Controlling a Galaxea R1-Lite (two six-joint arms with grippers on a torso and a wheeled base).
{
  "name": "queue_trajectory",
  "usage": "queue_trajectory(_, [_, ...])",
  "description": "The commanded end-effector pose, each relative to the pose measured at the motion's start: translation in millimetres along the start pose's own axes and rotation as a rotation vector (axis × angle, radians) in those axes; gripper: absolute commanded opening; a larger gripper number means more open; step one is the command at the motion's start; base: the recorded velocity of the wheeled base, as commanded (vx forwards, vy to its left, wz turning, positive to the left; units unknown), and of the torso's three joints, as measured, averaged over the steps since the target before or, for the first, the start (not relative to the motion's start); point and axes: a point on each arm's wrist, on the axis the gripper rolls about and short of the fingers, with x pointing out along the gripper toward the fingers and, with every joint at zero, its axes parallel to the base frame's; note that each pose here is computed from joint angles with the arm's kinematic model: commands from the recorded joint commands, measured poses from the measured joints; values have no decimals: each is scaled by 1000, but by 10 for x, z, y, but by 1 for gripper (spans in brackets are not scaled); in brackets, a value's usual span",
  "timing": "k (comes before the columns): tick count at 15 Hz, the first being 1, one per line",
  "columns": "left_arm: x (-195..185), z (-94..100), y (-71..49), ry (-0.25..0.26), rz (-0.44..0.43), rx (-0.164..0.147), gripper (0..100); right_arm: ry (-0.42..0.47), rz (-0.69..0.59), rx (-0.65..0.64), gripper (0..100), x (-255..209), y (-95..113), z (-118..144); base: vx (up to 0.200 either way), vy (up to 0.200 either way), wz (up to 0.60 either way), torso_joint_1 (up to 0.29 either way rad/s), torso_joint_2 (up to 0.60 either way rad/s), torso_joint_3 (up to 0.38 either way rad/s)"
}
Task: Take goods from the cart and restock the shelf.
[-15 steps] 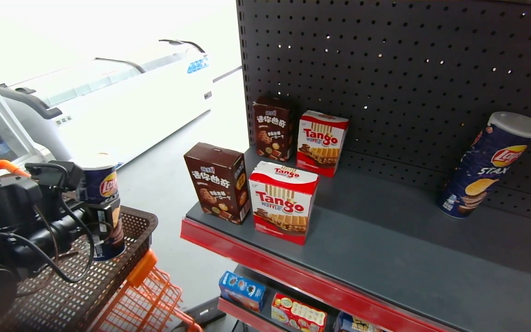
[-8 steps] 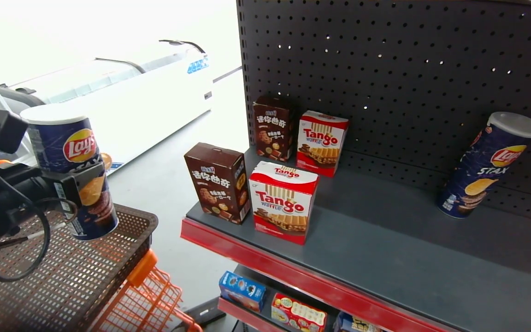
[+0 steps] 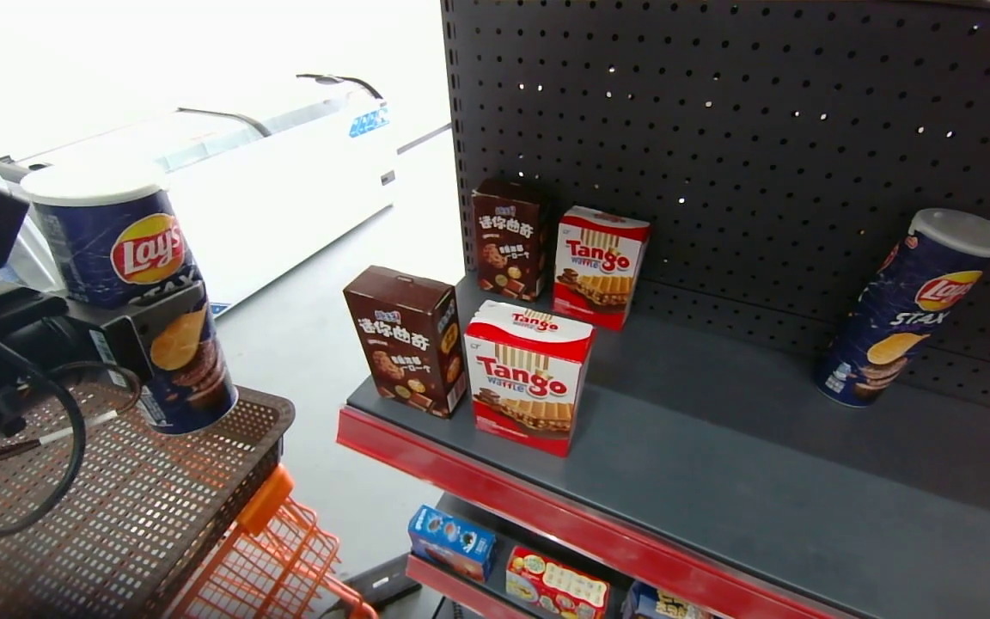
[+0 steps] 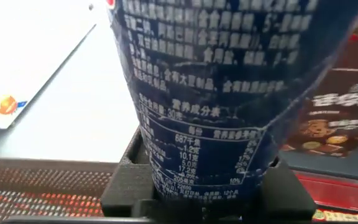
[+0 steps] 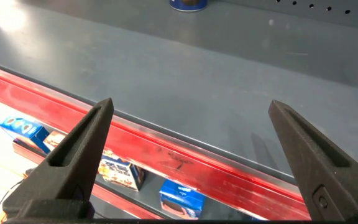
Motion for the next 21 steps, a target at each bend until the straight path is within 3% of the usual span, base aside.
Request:
queue_trajectory(1, [-18, 61, -53, -25, -39, -9, 0, -1, 0, 0, 100, 0, 0, 0, 0, 0, 0, 0, 0, 0])
queue_trajectory(4, [-10, 90, -119, -35, -85, -37, 0, -1, 0, 0, 100, 0, 0, 0, 0, 0, 0, 0, 0, 0])
queue_trajectory(8, [-20, 62, -193, -28, -144, -37, 0, -1, 0, 0, 100, 0, 0, 0, 0, 0, 0, 0, 0, 0])
queue_trajectory(14, [27, 151, -169, -55, -149, -33, 0, -1, 0, 0, 100, 0, 0, 0, 0, 0, 0, 0, 0, 0])
queue_trajectory(16, [12, 163, -189, -65, -251, -30, 0, -1, 0, 0, 100, 0, 0, 0, 0, 0, 0, 0, 0, 0])
queue_trajectory(19, [15, 172, -232, -71, -299, -28, 0, -1, 0, 0, 100, 0, 0, 0, 0, 0, 0, 0, 0, 0])
queue_trajectory(21, [11, 150, -379, -68, -408, -32, 0, -1, 0, 0, 100, 0, 0, 0, 0, 0, 0, 0, 0, 0])
